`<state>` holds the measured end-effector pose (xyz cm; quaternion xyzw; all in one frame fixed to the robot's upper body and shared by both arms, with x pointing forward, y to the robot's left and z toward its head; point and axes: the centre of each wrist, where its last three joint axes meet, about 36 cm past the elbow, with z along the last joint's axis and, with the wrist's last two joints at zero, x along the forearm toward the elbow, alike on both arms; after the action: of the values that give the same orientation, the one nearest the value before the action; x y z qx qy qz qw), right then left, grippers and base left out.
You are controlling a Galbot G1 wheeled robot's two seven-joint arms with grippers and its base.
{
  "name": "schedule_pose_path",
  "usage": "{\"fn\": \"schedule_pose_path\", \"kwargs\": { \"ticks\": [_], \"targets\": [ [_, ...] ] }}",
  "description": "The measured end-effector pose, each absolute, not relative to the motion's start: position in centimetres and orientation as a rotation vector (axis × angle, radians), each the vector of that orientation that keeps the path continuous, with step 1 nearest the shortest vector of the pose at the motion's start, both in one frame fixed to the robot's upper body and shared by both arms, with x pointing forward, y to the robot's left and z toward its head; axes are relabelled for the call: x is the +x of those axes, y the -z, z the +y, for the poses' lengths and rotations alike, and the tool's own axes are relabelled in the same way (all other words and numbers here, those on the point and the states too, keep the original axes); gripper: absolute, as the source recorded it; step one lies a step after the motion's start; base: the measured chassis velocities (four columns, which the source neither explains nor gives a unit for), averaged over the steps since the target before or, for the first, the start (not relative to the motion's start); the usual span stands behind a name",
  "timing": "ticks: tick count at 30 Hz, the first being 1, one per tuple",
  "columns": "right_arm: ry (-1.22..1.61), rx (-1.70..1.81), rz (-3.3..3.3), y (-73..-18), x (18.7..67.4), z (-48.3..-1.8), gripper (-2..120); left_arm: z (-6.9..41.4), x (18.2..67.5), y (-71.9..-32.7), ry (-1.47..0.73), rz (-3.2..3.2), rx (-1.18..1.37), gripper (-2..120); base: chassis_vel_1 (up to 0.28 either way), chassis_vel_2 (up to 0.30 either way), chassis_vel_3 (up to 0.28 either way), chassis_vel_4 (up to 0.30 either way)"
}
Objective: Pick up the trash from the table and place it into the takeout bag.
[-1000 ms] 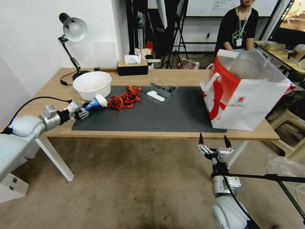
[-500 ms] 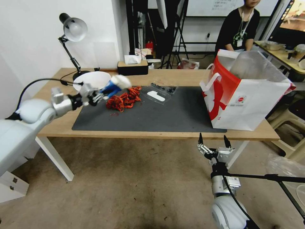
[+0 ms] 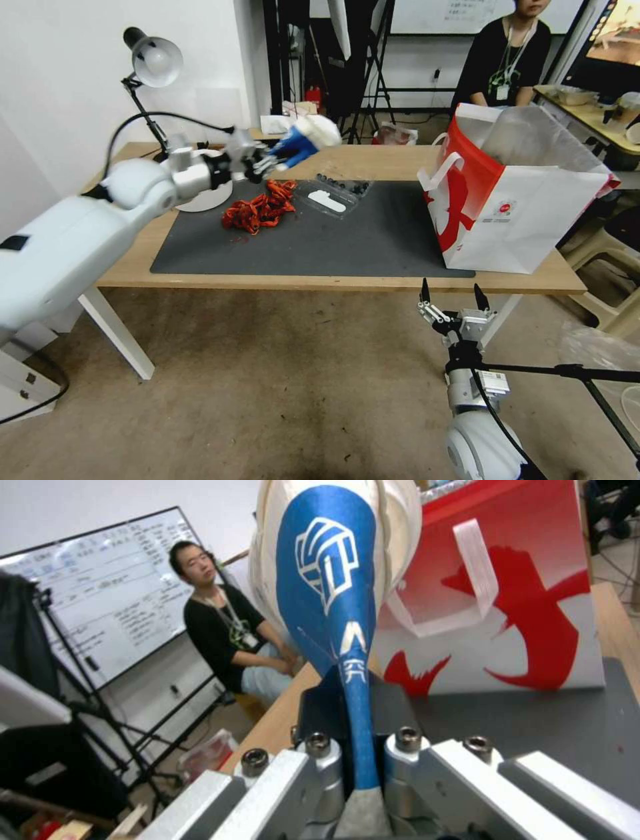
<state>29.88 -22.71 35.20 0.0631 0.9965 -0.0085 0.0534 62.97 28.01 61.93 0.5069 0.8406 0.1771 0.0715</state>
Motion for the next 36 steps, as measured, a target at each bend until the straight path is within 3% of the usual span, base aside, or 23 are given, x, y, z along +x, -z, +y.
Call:
{"fn": "schedule_pose_path", "kwargs": {
  "ticks": [8,16,36],
  "targets": [
    [0.03,0.212,3.027,-35.3,29.9,-23.0,100,21.7,65.9,-65.6,-0.538,2.426,1.583,0,0.0,0.0,0.0,0.0],
    [0.033,0.232,3.022,-35.5,29.8,-23.2,100,11.3,67.9,-69.9,-0.554,2.283,1.677,0,0.0,0.0,0.0,0.0],
    [0.021,0.243,3.022,-35.4,30.1,-23.2,100,-2.4,69.9,-71.9,-0.639,2.193,1.799,0,0.0,0.0,0.0,0.0]
  ]
}}
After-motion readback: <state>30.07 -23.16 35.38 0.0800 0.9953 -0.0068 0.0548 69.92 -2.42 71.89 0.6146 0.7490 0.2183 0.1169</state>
